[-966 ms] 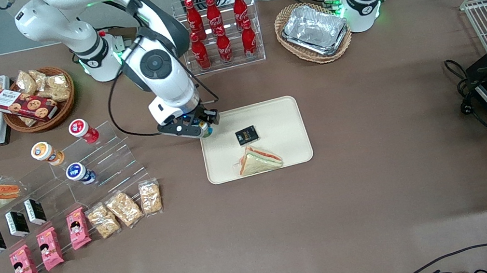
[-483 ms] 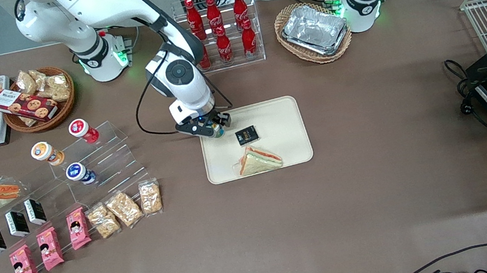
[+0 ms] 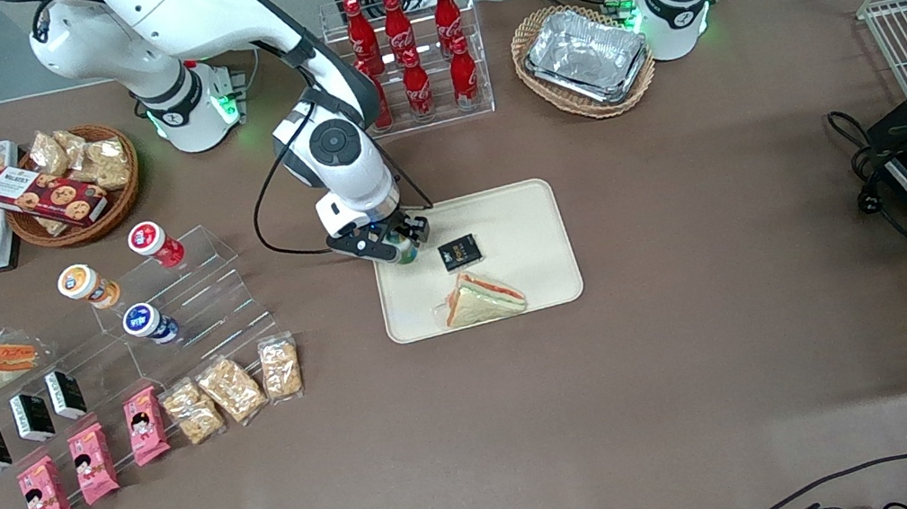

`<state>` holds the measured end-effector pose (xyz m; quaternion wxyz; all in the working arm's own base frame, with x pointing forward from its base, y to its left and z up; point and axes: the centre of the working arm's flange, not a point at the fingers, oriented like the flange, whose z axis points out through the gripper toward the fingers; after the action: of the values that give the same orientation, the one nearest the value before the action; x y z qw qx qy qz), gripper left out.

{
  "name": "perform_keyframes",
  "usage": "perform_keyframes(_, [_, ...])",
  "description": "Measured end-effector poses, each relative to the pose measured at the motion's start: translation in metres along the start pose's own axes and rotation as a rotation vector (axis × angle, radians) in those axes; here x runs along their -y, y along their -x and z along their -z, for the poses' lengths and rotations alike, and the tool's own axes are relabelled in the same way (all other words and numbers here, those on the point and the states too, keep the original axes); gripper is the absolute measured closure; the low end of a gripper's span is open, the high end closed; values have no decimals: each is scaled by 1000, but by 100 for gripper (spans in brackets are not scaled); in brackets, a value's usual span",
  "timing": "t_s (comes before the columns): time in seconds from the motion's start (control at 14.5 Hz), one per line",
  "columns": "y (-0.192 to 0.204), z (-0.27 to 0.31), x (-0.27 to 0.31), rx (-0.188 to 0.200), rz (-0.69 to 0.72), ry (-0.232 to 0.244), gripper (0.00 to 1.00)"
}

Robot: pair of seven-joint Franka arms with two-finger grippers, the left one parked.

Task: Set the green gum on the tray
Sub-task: 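Lower the bottle onto the tray, open the right gripper and withdraw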

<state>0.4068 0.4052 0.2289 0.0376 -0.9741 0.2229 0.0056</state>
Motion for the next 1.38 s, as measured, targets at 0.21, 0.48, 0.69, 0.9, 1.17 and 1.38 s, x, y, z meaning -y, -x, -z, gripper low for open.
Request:
perform_keyframes(0.21, [0, 0, 0, -1, -2, -2, 0])
perform_keyframes(0.48, [-1, 2, 2, -6, 2, -5, 0])
perform_keyframes(0.69, [-8, 21, 9, -41, 33, -19, 0])
perform_keyframes(0.9, [-20, 85, 29, -51, 70, 31, 0])
perform_keyframes(1.17, [-39, 216, 53, -54, 185, 47, 0])
perform_keyframes(1.38, [-67, 296, 45, -45, 298, 79, 0])
